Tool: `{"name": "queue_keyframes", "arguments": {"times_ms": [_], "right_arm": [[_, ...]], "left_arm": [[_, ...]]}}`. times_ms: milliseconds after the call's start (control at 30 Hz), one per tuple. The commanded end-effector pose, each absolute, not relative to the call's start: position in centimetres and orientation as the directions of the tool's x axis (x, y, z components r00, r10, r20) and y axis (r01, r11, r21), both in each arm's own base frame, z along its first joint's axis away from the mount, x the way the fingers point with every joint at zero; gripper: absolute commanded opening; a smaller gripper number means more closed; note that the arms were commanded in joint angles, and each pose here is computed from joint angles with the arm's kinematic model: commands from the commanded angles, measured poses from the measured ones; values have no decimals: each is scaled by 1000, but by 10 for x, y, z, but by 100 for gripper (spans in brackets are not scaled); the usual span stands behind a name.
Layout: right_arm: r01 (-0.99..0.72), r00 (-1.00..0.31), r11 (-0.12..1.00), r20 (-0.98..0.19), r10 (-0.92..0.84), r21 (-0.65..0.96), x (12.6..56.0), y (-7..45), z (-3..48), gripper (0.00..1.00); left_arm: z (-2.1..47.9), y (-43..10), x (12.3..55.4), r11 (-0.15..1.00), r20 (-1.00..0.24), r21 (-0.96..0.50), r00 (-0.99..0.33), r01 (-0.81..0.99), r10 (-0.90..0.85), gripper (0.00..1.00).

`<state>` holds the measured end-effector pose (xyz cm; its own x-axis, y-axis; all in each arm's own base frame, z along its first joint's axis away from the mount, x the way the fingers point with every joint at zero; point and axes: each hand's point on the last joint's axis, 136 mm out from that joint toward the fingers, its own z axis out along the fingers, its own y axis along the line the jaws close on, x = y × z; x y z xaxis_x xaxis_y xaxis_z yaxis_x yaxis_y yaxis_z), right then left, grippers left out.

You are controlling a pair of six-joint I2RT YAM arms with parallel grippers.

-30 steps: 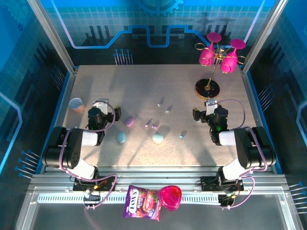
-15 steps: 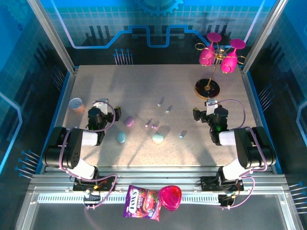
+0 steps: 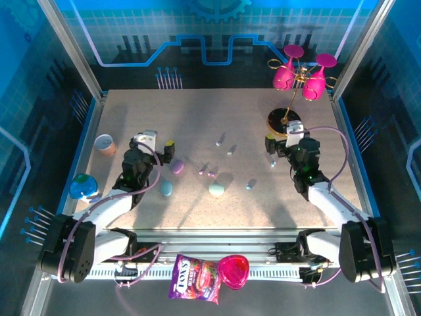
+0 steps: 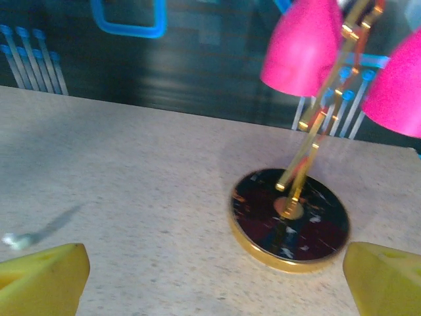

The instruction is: Insert wireless bluetooth earbuds into charging case

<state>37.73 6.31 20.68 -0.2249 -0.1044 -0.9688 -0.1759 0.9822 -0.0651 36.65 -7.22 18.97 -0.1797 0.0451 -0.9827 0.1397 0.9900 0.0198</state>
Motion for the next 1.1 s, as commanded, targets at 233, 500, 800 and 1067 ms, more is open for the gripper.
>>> {"name": "queue_keyframes", "arguments": {"times_ms": [233,500,800,1067], "right_arm": [[-718,-260,683,-860,-439,-132,292,214,171,100],[-952,-76,254,-667,-741,-174,219,267,122,100],[-981,-99,171,-525,-845,-90,226,276,69,82],[-979,-134,191,-505,-853,-64,241,283,58,76]], "left_arm": [[197,-140,345,921,-941,-121,-338,369,12,99],[188,-138,324,911,-908,-192,-418,365,-24,100],[179,-133,305,907,-889,-236,-455,350,-55,99],[180,-128,300,912,-892,-234,-447,337,-64,99]]}}
